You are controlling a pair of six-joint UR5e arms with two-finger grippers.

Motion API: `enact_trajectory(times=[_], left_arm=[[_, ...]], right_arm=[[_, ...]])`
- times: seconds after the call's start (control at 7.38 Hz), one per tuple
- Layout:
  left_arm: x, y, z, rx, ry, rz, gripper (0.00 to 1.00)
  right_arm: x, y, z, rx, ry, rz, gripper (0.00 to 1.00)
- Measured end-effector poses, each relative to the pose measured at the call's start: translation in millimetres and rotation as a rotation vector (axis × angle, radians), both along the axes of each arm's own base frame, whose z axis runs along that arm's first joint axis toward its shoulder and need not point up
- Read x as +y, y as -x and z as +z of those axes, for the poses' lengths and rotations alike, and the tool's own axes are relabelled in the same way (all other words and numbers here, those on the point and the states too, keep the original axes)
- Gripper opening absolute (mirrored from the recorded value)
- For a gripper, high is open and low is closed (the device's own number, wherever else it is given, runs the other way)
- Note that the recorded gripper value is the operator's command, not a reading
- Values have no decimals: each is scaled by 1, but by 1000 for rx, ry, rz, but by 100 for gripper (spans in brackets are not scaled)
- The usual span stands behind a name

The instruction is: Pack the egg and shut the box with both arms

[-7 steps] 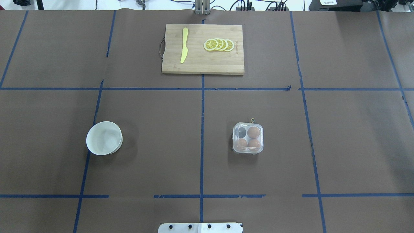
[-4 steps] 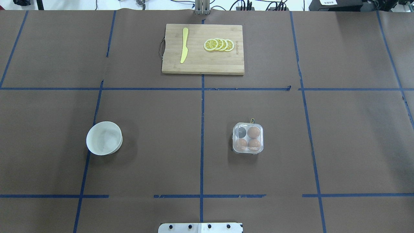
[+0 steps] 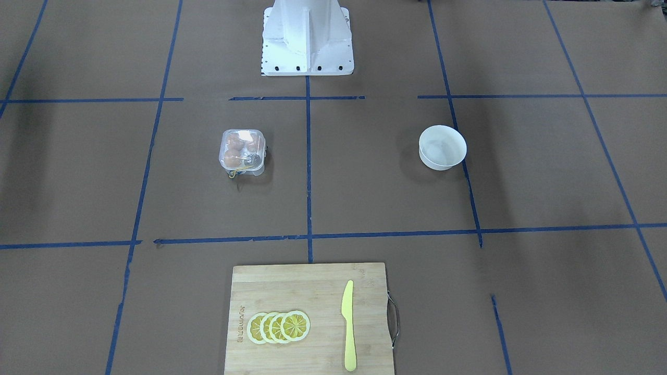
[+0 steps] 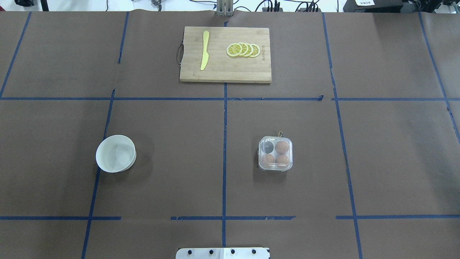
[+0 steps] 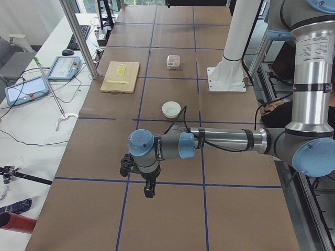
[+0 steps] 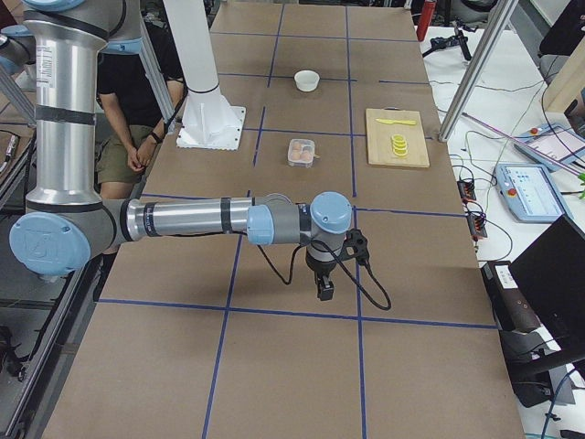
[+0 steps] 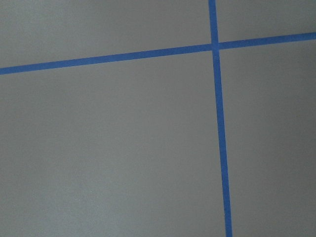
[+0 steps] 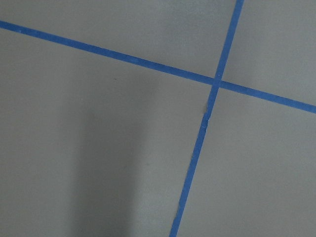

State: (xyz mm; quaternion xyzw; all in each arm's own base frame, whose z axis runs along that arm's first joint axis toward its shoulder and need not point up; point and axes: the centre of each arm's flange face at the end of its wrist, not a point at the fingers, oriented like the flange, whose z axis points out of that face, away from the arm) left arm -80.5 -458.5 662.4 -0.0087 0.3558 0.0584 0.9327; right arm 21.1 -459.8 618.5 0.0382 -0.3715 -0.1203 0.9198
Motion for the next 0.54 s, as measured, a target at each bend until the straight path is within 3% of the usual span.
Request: enact_trajectory(times=[0.54], left_arm=[[-4, 1, -6, -3, -11, -2, 100]], right_arm=[[1, 1, 5, -5, 26, 15, 100]])
